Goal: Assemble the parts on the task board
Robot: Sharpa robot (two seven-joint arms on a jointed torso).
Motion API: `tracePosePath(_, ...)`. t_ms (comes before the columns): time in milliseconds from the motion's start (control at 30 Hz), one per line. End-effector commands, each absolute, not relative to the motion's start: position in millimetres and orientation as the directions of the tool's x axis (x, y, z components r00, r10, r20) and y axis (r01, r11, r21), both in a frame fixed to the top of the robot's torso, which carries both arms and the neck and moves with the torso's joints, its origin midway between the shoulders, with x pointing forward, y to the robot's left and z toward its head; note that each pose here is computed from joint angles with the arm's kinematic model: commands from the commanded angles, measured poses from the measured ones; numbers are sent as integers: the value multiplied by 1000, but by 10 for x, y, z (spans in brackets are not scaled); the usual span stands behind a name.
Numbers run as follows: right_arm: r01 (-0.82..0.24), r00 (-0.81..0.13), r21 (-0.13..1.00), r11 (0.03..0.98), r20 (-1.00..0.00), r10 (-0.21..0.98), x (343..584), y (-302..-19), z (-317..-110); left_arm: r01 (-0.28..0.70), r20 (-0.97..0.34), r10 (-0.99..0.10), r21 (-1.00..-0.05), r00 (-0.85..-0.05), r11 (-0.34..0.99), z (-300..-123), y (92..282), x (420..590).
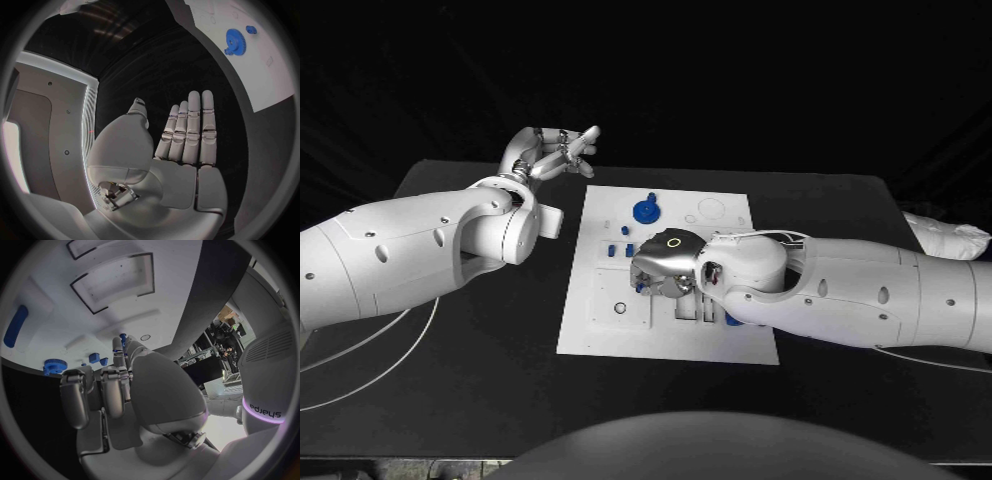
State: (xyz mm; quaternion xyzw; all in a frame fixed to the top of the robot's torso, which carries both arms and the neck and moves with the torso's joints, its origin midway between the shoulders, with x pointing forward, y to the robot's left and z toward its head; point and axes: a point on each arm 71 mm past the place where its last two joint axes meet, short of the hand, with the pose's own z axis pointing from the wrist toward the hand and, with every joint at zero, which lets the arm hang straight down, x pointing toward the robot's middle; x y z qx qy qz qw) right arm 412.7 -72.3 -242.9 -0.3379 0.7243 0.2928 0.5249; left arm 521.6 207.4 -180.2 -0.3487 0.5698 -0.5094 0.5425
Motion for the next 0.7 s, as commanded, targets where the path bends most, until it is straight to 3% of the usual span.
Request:
tracePosePath(33, -792, -229, 58, 608, -951, -207, 4126, -733, -2457, 164, -255, -949, -960, -184, 226, -1792, 2049, 5213)
tracePosePath(333, -777, -199, 72, 625, -970, -136, 4144, -758, -2404, 164, -255, -949, -960, -185, 226, -1792, 2048, 5214)
tracePosePath(500, -748, -182, 154, 646, -983, 24, 4154, -848, -2299, 164, -254, -949, -960, -186, 225, -1792, 2048, 5213)
tracePosePath(700, -660, -229, 296, 690, -955, 191, 4226, -1130, -2118, 163, -255, -949, -960, -183, 227, -1793, 2062, 5213)
